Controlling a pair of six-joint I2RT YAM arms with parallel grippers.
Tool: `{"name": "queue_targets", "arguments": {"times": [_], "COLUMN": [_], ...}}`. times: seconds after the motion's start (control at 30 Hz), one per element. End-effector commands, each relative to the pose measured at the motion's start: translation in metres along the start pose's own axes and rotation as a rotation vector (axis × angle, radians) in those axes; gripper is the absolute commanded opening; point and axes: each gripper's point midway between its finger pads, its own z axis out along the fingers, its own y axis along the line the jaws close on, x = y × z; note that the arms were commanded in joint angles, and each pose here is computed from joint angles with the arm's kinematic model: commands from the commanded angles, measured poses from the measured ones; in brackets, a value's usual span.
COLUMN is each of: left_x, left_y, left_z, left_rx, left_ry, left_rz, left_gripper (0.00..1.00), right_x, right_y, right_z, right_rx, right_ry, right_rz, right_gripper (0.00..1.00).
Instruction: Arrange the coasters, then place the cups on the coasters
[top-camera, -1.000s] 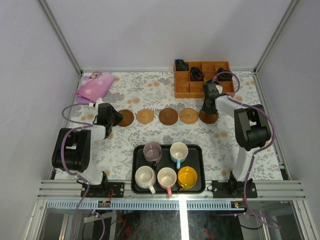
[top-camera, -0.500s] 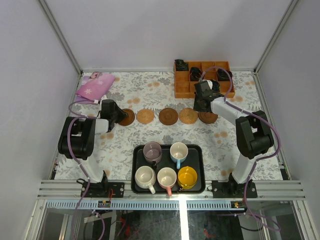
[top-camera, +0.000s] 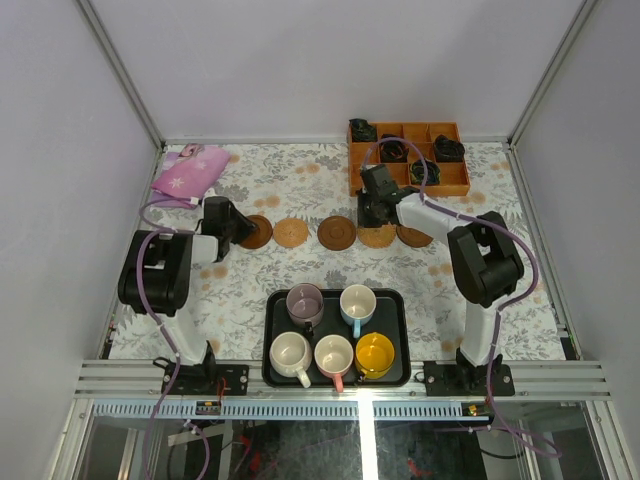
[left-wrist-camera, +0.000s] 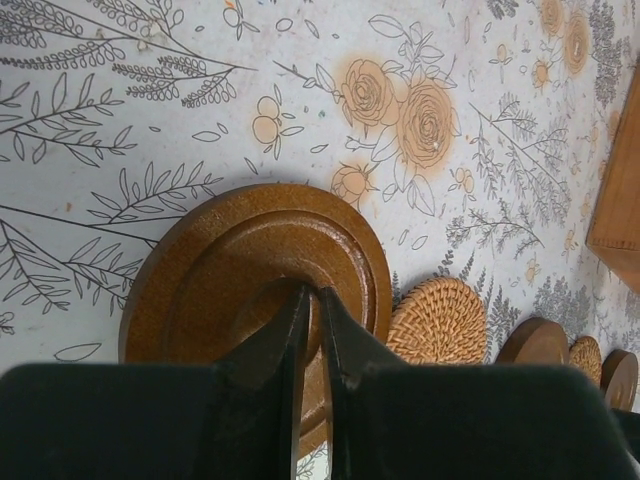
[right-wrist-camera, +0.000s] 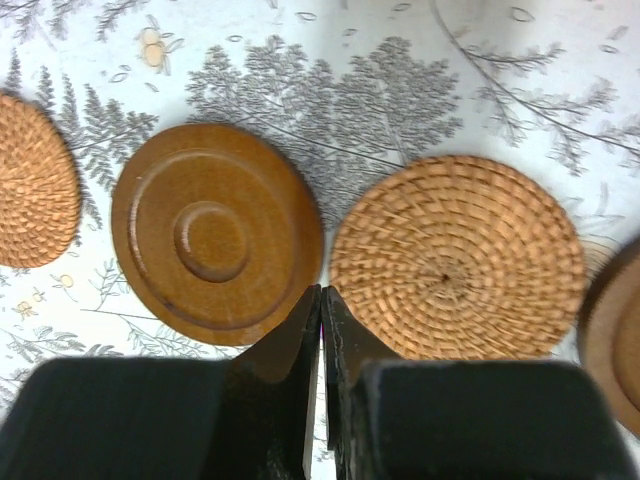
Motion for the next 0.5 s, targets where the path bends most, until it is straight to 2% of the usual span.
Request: {"name": "queue_targets", "arguments": {"times": [0.0,0.27,0.47], "left_x": [-0.015,-0.040,-0.021], "left_y": [-0.015,-0.040,-0.045], "left_z": [-0.011,-0.040,-0.046], "left_rx": [0.025,0.089,0.122], "left_ry": [-0.060,-0.149,-0.103], "left_rz": [0.004,0.033,0.077], "left_gripper": [0.08,0.09,0.09], "right_x": [-0.017,-0.011,-0.004], "right_y": [0.029,0.058,0.074], "right_z": [0.000,0.007,0.018], "right_rx": [-0.104,-0.183,-0.195], "right_ry": [-0.025,0.000,0.029], "right_rz": [-0.039,-0.078,-0.098], "right_gripper": [0.07,0.03,0.00]}}
